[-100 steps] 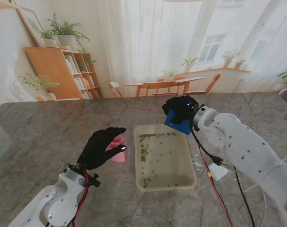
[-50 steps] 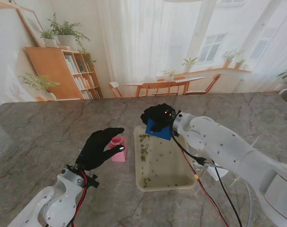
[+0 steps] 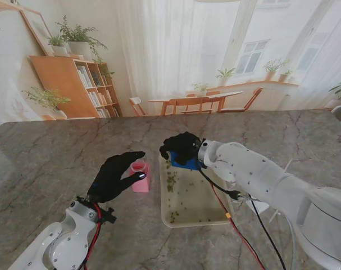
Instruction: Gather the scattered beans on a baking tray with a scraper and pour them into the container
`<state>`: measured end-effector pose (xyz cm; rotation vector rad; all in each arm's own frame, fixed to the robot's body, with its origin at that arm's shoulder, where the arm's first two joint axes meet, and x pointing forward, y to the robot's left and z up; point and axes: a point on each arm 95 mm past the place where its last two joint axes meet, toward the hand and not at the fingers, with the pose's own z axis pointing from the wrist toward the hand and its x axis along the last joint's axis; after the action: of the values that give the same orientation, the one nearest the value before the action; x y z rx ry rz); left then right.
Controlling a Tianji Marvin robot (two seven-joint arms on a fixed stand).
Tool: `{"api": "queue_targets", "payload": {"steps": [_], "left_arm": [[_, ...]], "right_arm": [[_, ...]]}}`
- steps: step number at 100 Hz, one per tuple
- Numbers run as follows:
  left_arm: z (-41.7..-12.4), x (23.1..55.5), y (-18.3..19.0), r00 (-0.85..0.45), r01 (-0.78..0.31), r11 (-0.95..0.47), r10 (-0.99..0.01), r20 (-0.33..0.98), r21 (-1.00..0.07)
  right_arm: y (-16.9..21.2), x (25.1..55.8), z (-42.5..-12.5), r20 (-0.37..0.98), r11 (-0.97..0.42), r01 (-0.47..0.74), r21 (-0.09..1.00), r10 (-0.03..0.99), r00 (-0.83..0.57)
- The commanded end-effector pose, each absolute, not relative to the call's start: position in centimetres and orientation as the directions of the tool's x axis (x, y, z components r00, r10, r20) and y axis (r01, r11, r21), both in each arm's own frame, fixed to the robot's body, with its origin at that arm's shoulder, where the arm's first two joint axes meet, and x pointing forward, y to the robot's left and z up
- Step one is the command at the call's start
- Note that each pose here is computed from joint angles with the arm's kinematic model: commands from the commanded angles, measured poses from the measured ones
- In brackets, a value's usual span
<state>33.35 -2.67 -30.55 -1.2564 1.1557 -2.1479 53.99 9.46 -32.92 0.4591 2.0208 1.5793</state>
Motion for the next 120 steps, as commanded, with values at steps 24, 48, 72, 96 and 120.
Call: {"api": "queue_targets", "payload": {"steps": [24, 48, 72, 96, 120], "left_arm": [[-30.8, 33.5, -3.1, -0.524, -0.091, -0.587, -0.659, 0.54, -0.805], [-30.8, 33.5, -3.2, -0.526, -0.091, -0.587, -0.658, 0.539, -0.805], [-30.8, 33.5, -3.3, -0.527, -0.092, -0.587, -0.657, 0.54, -0.804], [-30.8, 33.4, -3.3, -0.53, -0.089, -0.589, -0.655, 0.539, -0.803], [-30.9, 33.5, -3.4, -0.532, -0.092, -0.59, -0.652, 0.54, -0.802]], "right_arm": [[8.7, 53.2, -34.2, -0.171, 0.271, -0.015, 0.962, 0.563, -0.809], [8.1, 52.7, -34.5, -0.163, 0.275, -0.002, 0.961, 0.562, -0.811], [7.9, 52.1, -34.2, -0.145, 0.257, 0.018, 0.966, 0.599, -0.788], [7.0, 51.9, -34.1, -0.136, 0.272, 0.055, 0.961, 0.633, -0.762], [5.5, 51.9, -34.0, -0.129, 0.267, 0.084, 0.96, 0.689, -0.714]]}}
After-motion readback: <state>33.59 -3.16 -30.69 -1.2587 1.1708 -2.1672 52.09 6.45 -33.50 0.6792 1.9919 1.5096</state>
